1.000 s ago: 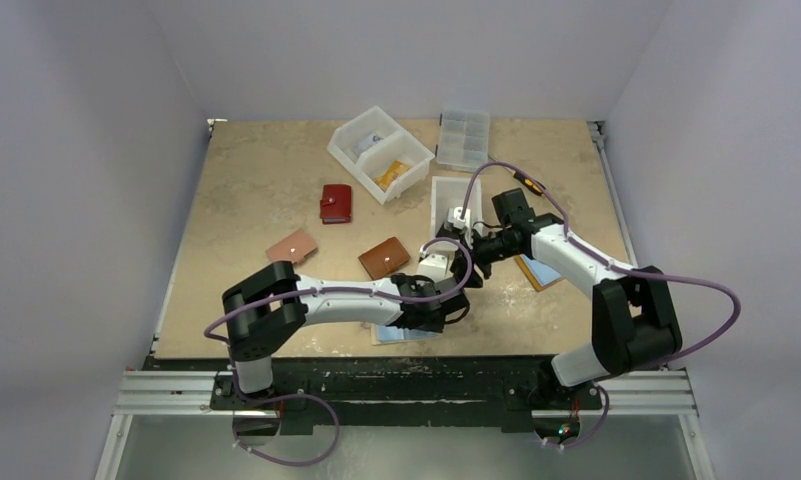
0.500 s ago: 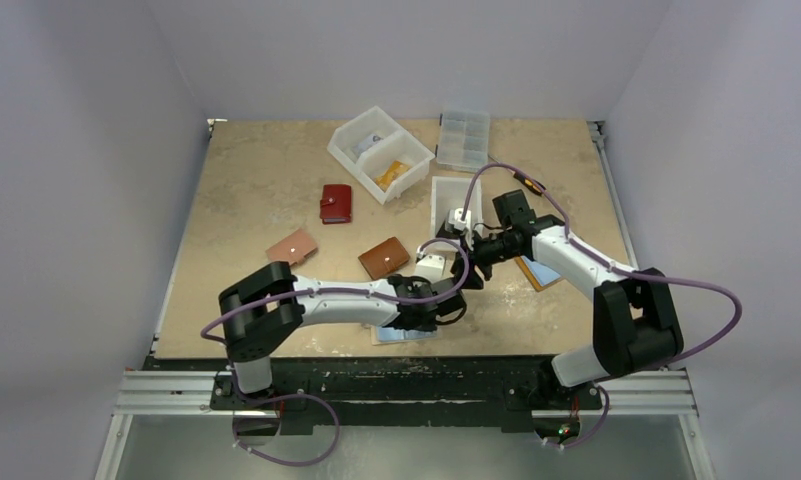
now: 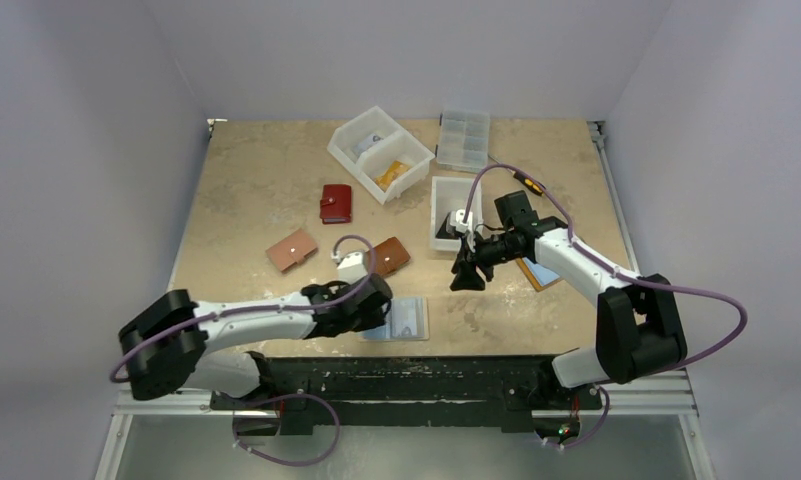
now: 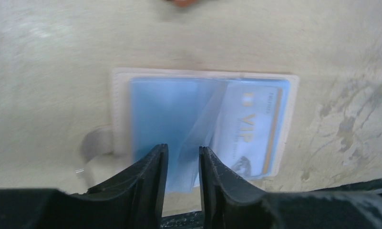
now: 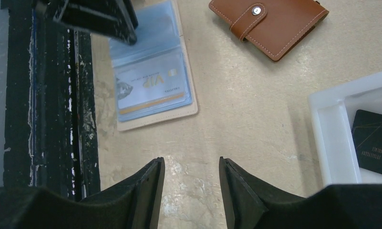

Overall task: Take the credit cards out of the card holder
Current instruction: Remove the credit card from the card holder.

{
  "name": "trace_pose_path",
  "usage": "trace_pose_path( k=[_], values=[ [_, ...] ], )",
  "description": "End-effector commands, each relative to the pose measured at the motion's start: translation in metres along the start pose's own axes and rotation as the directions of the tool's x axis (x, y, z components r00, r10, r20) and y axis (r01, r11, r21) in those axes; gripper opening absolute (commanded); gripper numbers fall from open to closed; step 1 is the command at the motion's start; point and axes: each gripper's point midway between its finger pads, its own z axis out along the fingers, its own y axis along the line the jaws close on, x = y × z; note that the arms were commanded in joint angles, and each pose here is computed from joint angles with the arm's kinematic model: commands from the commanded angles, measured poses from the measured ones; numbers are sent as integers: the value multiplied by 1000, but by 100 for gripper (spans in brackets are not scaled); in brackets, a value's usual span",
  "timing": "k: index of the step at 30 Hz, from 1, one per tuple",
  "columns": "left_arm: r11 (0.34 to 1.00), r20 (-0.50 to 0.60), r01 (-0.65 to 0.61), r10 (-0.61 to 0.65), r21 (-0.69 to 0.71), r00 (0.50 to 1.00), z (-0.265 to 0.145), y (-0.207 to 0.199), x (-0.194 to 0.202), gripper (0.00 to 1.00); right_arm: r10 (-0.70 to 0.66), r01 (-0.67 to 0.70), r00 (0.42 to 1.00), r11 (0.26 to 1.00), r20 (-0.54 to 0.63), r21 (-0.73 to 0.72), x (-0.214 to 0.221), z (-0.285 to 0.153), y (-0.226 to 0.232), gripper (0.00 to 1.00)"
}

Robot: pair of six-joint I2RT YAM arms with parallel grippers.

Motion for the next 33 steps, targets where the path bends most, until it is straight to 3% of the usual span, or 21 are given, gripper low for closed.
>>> trace_pose_path(
  k=[1,4,10,12,15,22,28,33],
  values=[
    [964,37,262,-263,35,964,-11,22,-8,39,-37,38,999,999,21,-7,-5,-3,4,53],
    [935,89,352,-355,40,931,-26,42,-16,51,-39,39,999,999,24,-13,-5,-3,5,53],
    [931,168,358,-364,62,916,-50,61,-33,54,-42,43,999,999,26,-30,-6,-2,6,53],
    [945,164,279,-307,173,938,-59,40,-41,55,-44,45,999,998,25,-37,-5,-1,7,53],
    [909,145,168,-238,381,960,-74,-6,-49,55,-61,63,998,997,25,-53,-5,-1,9,53],
    [869,104,108,-179,484,978,-67,-42,-42,55,-108,110,994,984,22,-138,-9,14,32,52],
    [872,84,91,-149,481,985,-47,-52,-33,56,-126,116,991,975,-39,-189,-17,46,55,26],
    [889,87,85,-138,449,987,-35,-46,-29,54,-19,-8,992,977,-128,-211,-22,73,52,17]
  ],
)
